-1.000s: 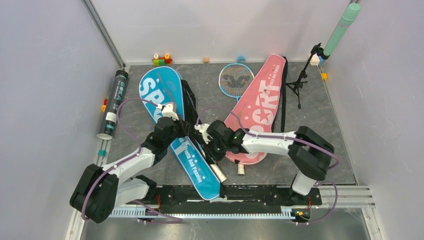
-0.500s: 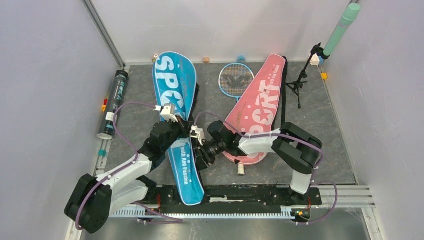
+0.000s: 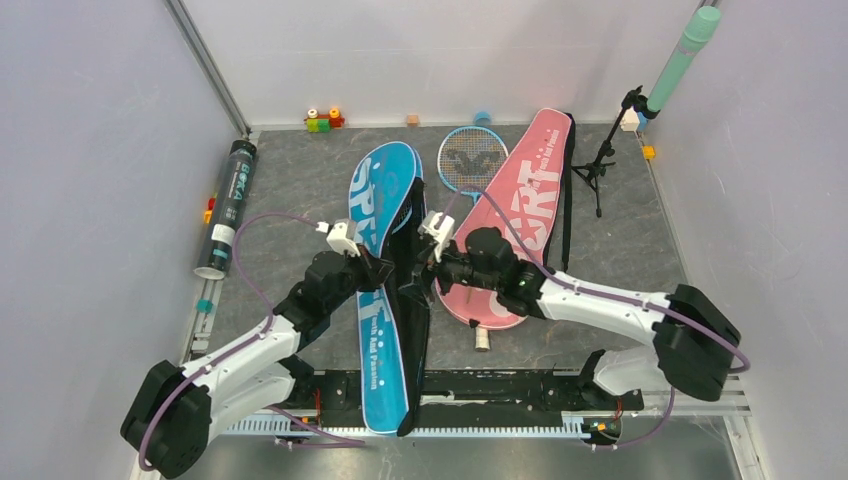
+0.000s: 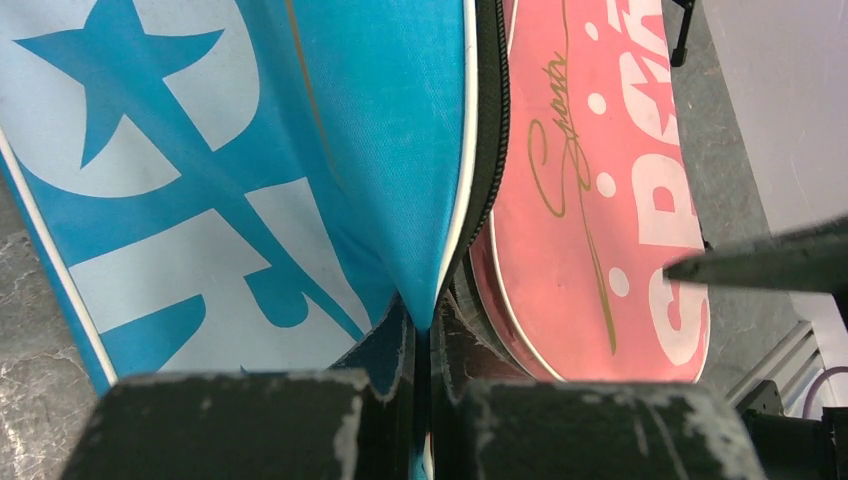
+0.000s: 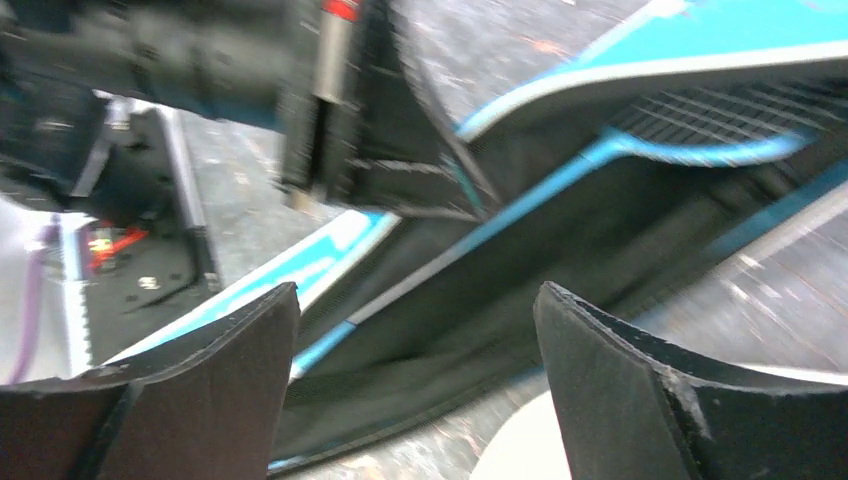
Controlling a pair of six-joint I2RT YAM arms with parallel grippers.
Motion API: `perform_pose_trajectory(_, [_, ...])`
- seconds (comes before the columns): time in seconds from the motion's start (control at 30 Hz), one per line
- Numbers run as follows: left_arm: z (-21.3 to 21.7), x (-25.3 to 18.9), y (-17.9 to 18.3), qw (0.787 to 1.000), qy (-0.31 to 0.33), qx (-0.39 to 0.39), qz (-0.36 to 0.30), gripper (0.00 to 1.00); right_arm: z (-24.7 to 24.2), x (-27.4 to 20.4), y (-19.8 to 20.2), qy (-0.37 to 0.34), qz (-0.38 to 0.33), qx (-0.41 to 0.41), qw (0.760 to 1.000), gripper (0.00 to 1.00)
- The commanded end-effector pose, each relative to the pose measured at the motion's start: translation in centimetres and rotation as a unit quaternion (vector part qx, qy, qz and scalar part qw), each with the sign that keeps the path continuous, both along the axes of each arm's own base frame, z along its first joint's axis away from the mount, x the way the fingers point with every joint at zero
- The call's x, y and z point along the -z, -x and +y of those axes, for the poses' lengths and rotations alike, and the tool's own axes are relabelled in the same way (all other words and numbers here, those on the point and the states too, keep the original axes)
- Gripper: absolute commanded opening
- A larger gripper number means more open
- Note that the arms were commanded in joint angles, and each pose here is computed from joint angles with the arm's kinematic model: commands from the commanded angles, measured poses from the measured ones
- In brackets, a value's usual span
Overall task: Pack up the badminton gear
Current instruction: Place the racket in the racket bag, then pick up the racket from the center of the board.
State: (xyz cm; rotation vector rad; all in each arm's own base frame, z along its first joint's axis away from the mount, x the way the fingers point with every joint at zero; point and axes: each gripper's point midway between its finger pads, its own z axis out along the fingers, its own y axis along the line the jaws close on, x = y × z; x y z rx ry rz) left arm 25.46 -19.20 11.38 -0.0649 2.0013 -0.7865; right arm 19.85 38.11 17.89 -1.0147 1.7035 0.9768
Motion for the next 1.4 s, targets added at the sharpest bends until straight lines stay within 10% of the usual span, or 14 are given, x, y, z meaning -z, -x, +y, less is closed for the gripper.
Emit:
perform_pose_trajectory(0.0, [-0.4,-2.8,-0.5,0.999,0.040,-0.011,-0.023,0.02,-5.0,1.5,-3.9,0.045,-0.048,0.140,0.988,0.97])
perform_pose_trajectory(0.57, [-1.1,-7.0,2.2,0.994,0.094,0.039,-0.034,0.02,-1.4,8.4,-12.2,0.051,0.052,0.220,0.973,0.91])
perform_pose_trajectory(0.8, [1.9,-7.7,2.1,0.996,0.059,-0.023,-0.063,0.02,-2.9,10.8,-11.9,0.081,0.059,0.241,0.965,0.46])
perform_pose_trajectory(0.93, [4.0,-7.3,1.9,0.995,0.032,-0.067,-0.063,0.02,-4.2,9.0,-12.0,0.088,0.023,0.246,0.965,0.00])
perform_pose_trajectory(1.37, [11.4,-2.9,0.1,0.958,-0.112,-0.264,0.009,0.02,-0.7,-5.2,-7.0,0.054,-0.069,0.083,0.993,0.00])
